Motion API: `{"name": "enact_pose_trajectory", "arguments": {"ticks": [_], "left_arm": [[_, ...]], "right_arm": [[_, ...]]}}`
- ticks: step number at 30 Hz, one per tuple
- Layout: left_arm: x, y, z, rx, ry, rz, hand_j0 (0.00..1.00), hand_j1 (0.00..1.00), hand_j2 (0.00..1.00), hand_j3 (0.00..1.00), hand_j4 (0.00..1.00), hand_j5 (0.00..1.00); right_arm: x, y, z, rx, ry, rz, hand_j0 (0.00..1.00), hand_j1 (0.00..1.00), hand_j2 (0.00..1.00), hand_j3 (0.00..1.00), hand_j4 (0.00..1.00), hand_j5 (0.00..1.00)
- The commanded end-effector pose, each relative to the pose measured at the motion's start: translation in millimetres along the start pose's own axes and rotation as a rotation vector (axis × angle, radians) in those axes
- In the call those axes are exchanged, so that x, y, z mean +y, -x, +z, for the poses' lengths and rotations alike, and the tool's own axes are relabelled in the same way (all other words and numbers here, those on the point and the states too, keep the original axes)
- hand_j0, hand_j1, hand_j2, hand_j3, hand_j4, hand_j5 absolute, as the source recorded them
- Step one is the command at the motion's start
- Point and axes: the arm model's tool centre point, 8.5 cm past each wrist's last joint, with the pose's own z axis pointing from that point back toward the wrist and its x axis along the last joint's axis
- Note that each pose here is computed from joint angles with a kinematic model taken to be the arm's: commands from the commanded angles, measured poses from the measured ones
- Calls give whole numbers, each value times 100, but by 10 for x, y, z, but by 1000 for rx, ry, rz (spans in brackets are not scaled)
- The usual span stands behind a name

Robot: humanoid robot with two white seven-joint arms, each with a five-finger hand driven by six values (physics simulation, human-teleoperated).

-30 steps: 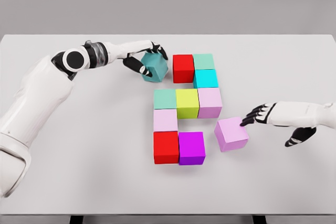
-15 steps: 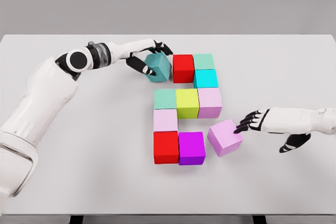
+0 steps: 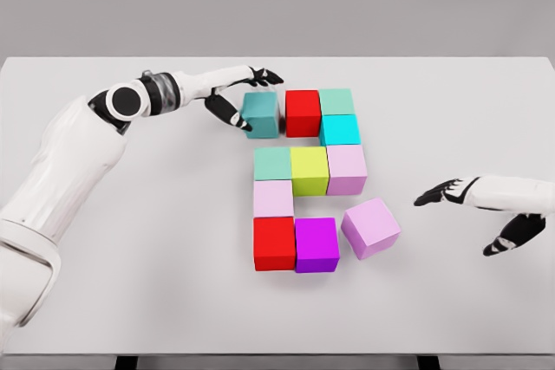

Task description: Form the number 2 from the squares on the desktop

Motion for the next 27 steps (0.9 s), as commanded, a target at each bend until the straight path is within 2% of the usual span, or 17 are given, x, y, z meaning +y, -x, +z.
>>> {"name": "enact_pose_trajectory", "arguments": {"ticks": [1,2,4,5,8,10,11,12,13,14,16,17,19,21,23,26,27], "left_arm": [[7,4,6,-1,-4,7,100,100,100,100,100,100],[7,4,6,-1,-4,7,100,100,100,100,100,100],[7,4,6,-1,-4,7,100,100,100,100,100,100],[15,-3,7,-4,-5,4,100,100,100,100,100,100],[35,-23,20,-17,-10,1,100,100,100,100,100,100],[227,61,254,-49,-73,-4,100,100,100,100,100,100],[357,41,435,-118,-111,-51,100,100,100,100,100,100],[412,-28,529,-177,-121,-115,100,100,100,100,100,100],[487,-83,706,-236,-133,-199,100,100,100,100,100,100],[510,35,880,-218,-145,-186,100,100,100,100,100,100],[547,301,1204,-147,-146,-179,100,100,100,100,100,100],[537,383,1273,-119,-134,-181,100,100,100,100,100,100],[436,519,1184,-73,-87,-159,100,100,100,100,100,100],[444,642,1094,24,-10,-206,100,100,100,100,100,100],[371,553,881,58,71,-311,100,100,100,100,100,100],[392,474,840,47,76,-342,100,100,100,100,100,100],[383,491,838,54,81,-342,91,91,91,91,91,91]], "right_arm": [[-63,63,387,24,73,-142,100,100,100,100,100,100],[-7,61,437,26,68,-173,100,100,100,100,100,100],[31,27,411,18,51,-171,100,100,100,100,100,100],[70,-53,342,-9,31,-164,100,100,100,100,100,100],[68,-160,228,-21,-18,-76,100,100,100,100,100,100],[15,-191,200,-18,-27,-27,100,100,100,100,100,100],[-45,-215,195,-12,-32,13,100,100,100,100,100,100],[-115,-217,206,7,-38,60,100,100,100,100,100,100],[-230,-237,180,27,-45,141,100,100,100,100,100,100],[-339,-240,139,52,-48,223,100,100,100,100,100,100],[-386,-229,62,85,-65,313,100,100,100,100,100,100],[-402,-226,49,98,-71,341,100,100,100,100,100,100],[-395,-236,-11,88,-69,349,100,100,100,100,100,100],[-352,-240,-67,86,-83,364,100,100,100,100,100,100],[-322,-324,-118,60,-92,378,100,100,100,100,100,100],[-303,-341,-126,60,-103,391,100,100,100,100,100,100],[-302,-344,-128,61,-105,394,100,100,100,100,100,100]]}}
